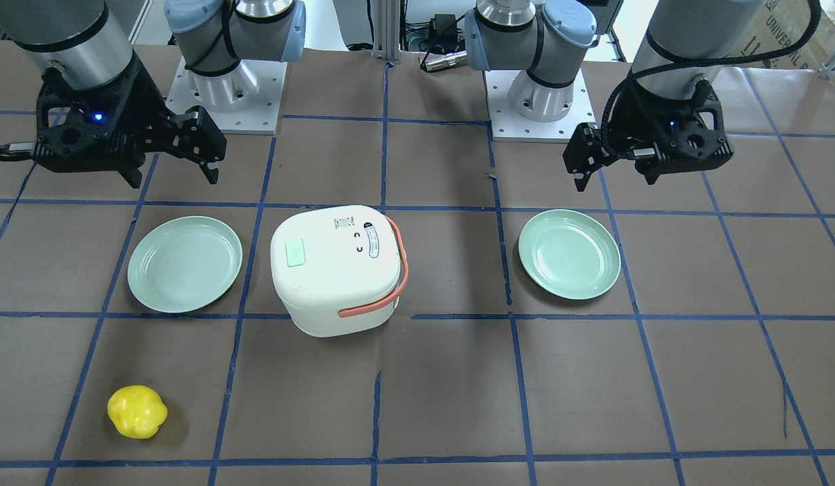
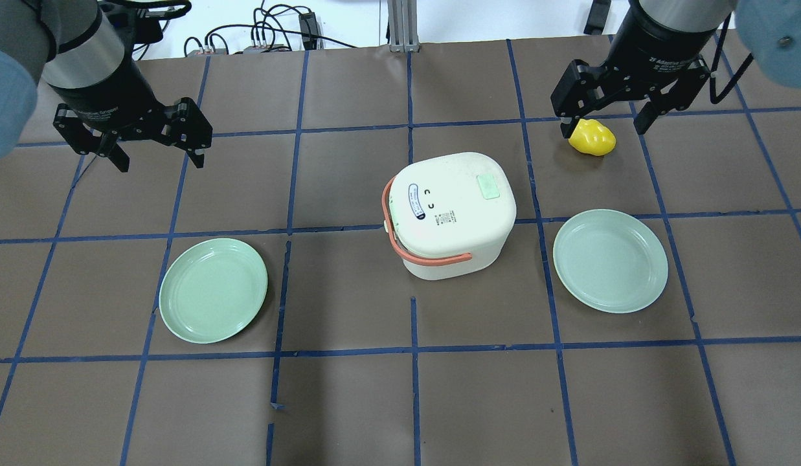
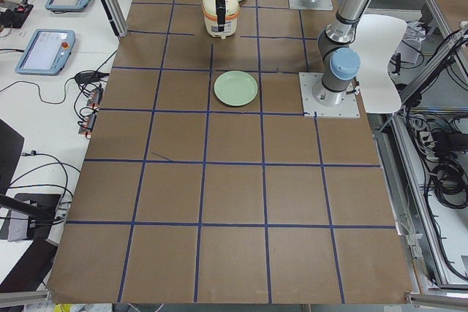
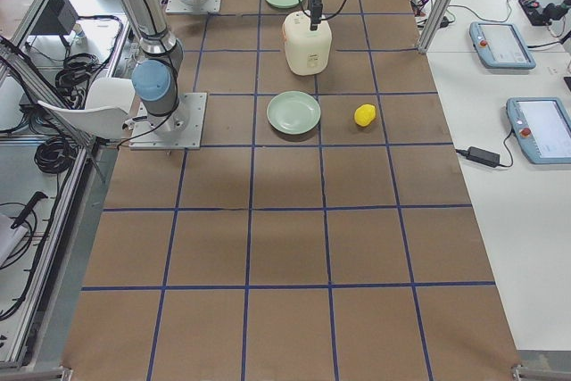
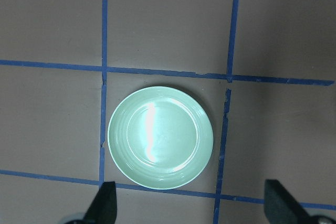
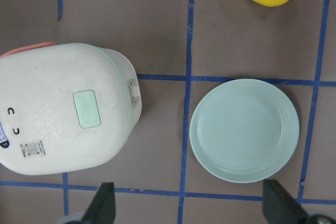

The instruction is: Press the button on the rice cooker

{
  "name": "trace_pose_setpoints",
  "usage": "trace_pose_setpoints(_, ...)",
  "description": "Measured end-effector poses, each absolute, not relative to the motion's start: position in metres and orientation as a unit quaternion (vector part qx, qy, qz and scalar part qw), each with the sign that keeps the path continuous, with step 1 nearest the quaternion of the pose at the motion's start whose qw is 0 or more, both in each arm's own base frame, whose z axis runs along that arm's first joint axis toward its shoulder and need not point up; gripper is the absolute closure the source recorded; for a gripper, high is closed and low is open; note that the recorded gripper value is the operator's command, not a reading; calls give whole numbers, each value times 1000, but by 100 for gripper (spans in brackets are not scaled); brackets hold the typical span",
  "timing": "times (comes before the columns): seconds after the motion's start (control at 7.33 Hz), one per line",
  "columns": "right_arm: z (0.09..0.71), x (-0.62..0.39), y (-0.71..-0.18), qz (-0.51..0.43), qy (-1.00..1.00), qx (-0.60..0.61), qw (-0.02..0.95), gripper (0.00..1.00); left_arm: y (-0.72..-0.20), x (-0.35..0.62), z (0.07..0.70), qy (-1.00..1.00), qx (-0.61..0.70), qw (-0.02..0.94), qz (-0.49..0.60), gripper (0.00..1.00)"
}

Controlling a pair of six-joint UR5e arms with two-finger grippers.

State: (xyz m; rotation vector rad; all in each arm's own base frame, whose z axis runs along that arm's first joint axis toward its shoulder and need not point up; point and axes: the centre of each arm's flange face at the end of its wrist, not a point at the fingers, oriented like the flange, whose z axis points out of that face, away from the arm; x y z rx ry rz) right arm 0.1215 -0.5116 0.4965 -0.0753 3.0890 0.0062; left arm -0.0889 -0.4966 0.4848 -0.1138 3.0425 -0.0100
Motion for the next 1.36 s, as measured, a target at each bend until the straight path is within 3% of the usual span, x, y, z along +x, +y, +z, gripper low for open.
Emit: trace_pose_setpoints(1.36,484,157,-519,-11,999,-33,27,0,-497,-89,485,998,-37,49,-3,0)
